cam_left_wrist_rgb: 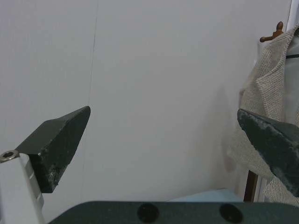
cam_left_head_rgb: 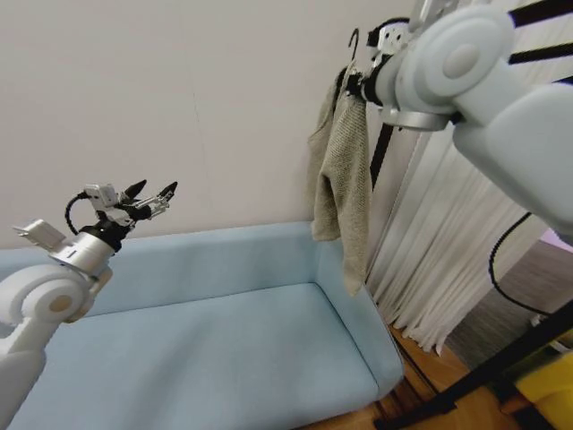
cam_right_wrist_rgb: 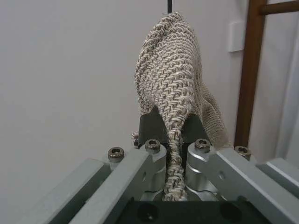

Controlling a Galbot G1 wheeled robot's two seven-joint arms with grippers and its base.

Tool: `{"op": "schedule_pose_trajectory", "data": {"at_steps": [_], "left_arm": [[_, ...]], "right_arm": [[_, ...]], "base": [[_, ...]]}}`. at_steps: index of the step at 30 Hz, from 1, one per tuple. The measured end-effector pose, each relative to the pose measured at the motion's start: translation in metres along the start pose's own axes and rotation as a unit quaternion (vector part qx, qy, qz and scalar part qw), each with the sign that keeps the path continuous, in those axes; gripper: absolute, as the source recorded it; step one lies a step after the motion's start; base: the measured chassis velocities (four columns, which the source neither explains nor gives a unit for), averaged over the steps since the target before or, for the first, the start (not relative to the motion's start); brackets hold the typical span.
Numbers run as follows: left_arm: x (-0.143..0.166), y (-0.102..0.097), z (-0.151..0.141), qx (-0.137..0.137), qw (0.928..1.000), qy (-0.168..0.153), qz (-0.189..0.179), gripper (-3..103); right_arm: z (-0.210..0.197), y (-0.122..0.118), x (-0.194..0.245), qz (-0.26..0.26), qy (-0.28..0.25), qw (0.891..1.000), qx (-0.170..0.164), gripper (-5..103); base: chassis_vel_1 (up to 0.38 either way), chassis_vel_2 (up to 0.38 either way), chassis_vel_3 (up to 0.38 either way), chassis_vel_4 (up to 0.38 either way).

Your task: Pick up the clothes from the sofa and hang them on the clothes hanger.

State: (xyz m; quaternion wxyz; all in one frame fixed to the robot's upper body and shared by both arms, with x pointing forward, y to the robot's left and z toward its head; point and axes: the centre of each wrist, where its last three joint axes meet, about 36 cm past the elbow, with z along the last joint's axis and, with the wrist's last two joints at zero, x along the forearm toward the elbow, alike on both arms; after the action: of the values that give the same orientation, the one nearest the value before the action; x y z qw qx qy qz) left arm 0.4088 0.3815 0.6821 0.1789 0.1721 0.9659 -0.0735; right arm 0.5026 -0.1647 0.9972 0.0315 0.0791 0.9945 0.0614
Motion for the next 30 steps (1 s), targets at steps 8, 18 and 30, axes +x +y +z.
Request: {"op": "schedule_pose_trajectory", "data": {"at_steps": [8,18,30], "left_arm": [[0.001,0.002,0.009,0.015,0.9999,-0.006,0.002,100],[0.004,0.0,0.018,0.027,0.9995,-0.013,0.006,100],[-0.001,0.01,0.033,0.033,0.9994,-0.011,0.003,100]], "right_arm": [[-0.041,0.029,-0.061,0.123,-0.009,0.991,-0.042,3],[-0.054,0.024,-0.151,0.238,-0.008,0.967,-0.09,3],[-0.028,-0.052,-0.211,0.302,-0.009,0.95,-0.075,3]], "base": [[0.0,0.0,0.0,0.0],[0.0,0.0,0.0,0.0],[0.0,0.0,0.0,0.0]]}}
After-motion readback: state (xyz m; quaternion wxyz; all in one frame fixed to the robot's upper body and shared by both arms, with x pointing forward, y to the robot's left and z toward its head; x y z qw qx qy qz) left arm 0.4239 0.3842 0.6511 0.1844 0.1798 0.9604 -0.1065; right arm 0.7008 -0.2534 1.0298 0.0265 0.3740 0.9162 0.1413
